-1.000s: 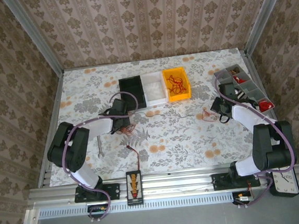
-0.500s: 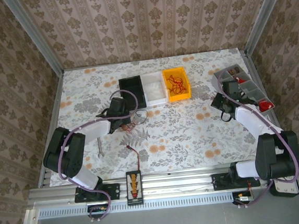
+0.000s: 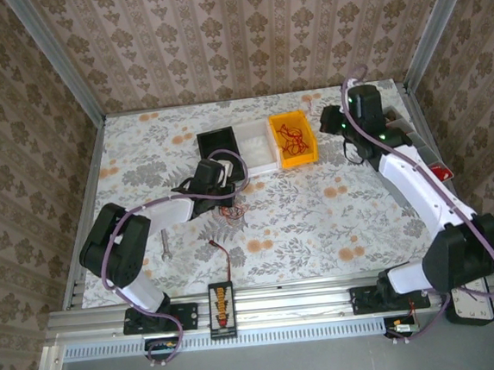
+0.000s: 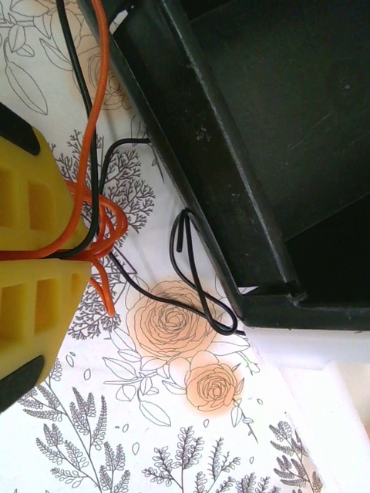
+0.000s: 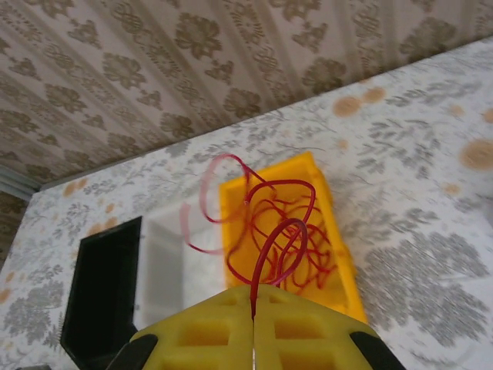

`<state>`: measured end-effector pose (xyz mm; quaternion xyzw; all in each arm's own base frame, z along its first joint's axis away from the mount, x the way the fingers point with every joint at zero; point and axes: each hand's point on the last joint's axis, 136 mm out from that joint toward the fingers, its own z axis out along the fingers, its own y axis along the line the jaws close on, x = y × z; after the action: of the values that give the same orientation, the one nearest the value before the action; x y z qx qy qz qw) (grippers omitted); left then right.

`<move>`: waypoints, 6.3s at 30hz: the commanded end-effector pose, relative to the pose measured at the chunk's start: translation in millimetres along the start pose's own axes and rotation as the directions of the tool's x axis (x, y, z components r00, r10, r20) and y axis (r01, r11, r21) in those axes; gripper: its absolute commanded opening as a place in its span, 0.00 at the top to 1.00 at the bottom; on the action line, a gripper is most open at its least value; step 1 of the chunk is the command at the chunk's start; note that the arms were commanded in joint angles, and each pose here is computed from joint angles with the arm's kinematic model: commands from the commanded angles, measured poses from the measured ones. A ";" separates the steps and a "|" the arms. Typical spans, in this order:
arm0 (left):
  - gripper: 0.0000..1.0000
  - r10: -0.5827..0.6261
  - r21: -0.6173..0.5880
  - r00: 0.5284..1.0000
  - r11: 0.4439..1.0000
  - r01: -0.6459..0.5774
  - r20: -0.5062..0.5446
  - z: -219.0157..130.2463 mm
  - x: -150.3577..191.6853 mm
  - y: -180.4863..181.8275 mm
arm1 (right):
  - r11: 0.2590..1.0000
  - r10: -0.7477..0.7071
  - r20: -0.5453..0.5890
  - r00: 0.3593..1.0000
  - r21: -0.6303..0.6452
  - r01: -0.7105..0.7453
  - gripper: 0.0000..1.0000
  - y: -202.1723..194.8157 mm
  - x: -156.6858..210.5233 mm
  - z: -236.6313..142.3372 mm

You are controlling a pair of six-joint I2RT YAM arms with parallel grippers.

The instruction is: Untangle the cables

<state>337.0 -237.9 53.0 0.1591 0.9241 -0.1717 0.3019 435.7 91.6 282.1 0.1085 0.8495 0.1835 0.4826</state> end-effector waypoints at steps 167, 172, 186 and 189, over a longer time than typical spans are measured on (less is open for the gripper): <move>0.76 0.220 0.229 0.972 0.953 -0.196 -0.086 7.9 46.3 -52.9 | 0.873 -0.483 -0.698 0.528 -0.335 0.355 0.59 30.2 325.1 49.1; 0.76 0.220 0.231 0.972 0.953 -0.196 -0.085 8.1 45.9 -53.5 | 0.855 -0.513 -0.687 0.514 -0.358 0.374 0.58 35.1 328.7 44.2; 0.76 0.213 0.228 0.973 0.955 -0.188 -0.093 10.5 49.3 -52.3 | 0.824 -0.561 -0.633 0.533 -0.483 0.294 0.52 62.0 320.6 11.0; 0.76 0.213 0.228 0.973 0.955 -0.188 -0.090 10.7 48.6 -52.2 | 0.815 -0.578 -0.649 0.495 -0.488 0.312 0.51 59.5 329.0 8.6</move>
<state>286.7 -276.1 29.5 0.2980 0.8936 -0.2242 0.2499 294.9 266.3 50.6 -0.2614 0.9321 0.2071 0.1415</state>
